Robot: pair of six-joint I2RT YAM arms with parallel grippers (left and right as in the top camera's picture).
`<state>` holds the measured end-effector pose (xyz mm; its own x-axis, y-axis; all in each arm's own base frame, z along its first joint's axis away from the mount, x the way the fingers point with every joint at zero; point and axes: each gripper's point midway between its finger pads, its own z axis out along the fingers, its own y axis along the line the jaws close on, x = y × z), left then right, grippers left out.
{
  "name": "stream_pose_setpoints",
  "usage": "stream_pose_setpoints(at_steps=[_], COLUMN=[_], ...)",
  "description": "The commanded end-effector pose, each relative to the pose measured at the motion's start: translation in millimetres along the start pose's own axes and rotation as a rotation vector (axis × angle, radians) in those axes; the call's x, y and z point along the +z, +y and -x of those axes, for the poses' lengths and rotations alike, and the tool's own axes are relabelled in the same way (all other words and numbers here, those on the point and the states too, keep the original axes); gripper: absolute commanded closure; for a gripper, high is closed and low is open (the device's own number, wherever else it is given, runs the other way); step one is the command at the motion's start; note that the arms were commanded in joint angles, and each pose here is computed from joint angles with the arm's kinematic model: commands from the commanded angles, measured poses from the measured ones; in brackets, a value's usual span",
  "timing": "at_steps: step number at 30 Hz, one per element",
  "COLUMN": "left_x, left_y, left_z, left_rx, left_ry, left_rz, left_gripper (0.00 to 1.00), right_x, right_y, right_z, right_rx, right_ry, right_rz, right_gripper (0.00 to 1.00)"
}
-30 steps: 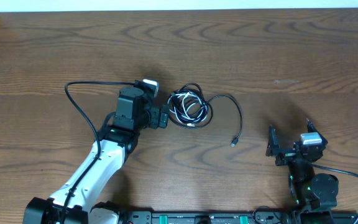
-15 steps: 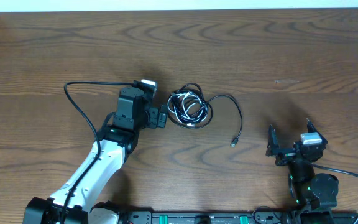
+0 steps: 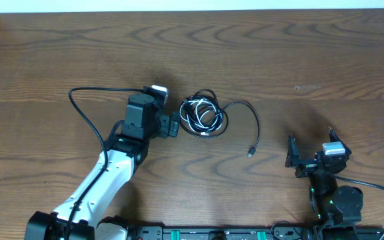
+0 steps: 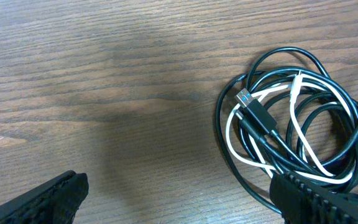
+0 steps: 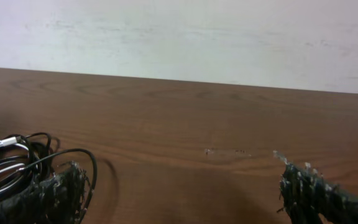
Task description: Untangle cables
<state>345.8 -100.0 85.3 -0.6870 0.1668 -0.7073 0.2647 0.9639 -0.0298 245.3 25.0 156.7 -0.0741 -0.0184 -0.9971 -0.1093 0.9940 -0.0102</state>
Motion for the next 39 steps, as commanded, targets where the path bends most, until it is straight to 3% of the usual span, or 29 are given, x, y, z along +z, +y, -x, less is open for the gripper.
stream_pose_setpoints(at_steps=[1, 9, 14, 19, 24, 34, 39], left_x=[-4.2, -5.1, -4.9, -7.3, -11.8, -30.4, -30.3], left_y=[-3.9, -10.1, -10.5, -32.0, -56.4, -62.5, -62.4], left_z=[10.2, 15.1, -1.5, -5.4, -6.3, 21.6, 22.4], left_rx=[0.004, 0.005, -0.048, -0.172, -0.137, -0.186, -0.196], left_ry=[-0.024, -0.044, 0.025, 0.055, 0.082, 0.119, 0.117], left_rz=[-0.010, -0.047, -0.049, -0.162, -0.218, -0.177, -0.177], left_gripper=[0.02, 0.02, 0.02, 0.02, 0.02, 0.01, 0.01], right_x=[-0.3, -0.3, -0.3, -0.3, -0.3, -3.6, -2.0], right_y=[2.8, 2.8, 2.8, 2.8, 0.8, 9.6, 11.0], right_z=[-0.4, -0.3, -0.3, -0.4, 0.9, 32.9, 55.0], right_rx=[-0.012, -0.012, -0.012, -0.012, -0.013, 0.073, 0.069], right_ry=[0.000, 0.000, 0.000, 0.000, -0.005, -0.107, 0.009], right_rz=[0.013, 0.013, 0.013, 0.013, 0.001, 0.057, 0.065], right_gripper=[0.01, 0.01, 0.01, 0.01, 0.01, 0.01, 0.01])
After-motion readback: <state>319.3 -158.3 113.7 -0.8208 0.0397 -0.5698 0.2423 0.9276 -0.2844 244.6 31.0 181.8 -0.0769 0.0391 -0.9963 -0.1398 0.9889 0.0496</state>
